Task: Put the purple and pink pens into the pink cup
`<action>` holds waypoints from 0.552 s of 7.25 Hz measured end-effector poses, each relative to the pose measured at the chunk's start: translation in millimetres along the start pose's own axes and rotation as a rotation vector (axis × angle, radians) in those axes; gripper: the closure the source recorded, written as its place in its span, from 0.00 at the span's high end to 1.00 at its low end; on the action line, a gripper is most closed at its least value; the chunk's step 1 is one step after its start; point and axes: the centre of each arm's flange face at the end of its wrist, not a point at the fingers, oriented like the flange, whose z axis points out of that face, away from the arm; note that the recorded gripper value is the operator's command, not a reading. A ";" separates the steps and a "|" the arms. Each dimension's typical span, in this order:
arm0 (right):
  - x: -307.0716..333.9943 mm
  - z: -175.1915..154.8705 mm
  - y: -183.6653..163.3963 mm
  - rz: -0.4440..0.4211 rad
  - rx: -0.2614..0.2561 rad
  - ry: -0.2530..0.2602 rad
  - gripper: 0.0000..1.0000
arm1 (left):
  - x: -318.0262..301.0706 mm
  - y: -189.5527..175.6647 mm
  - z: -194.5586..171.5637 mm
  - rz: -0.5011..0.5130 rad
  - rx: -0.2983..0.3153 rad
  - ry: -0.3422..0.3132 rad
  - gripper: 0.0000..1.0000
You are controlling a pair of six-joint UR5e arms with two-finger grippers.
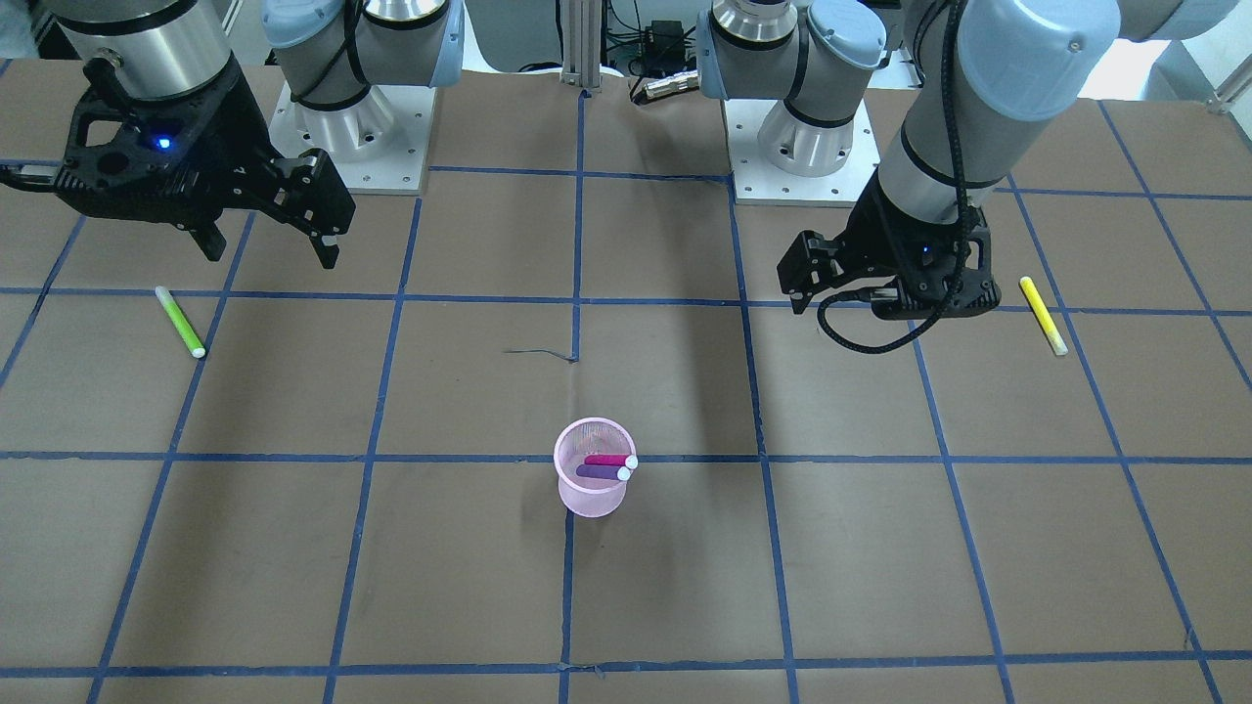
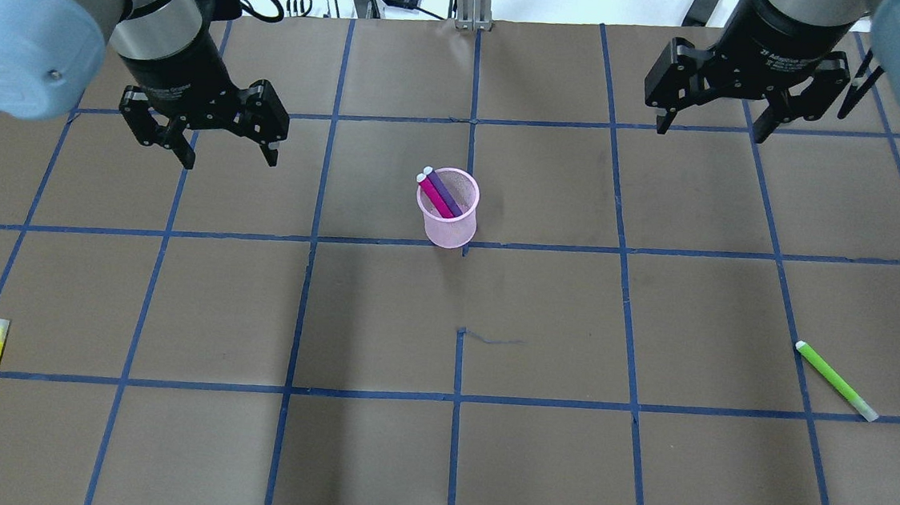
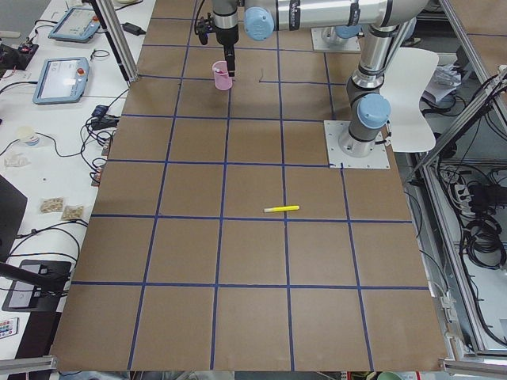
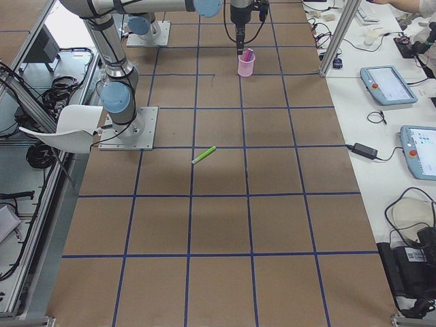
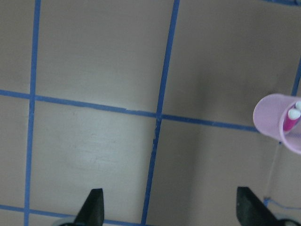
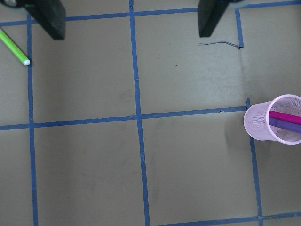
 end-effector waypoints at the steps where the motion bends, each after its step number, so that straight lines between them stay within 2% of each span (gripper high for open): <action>1: -1.0 0.3 0.3 -0.006 -0.001 -0.001 1.00 | -4.0 11.4 3.6 0.019 -0.012 0.002 1.00; 4: -2.6 1.8 0.7 -0.012 -0.006 -0.005 1.00 | -7.6 33.4 -9.6 0.040 0.018 0.002 1.00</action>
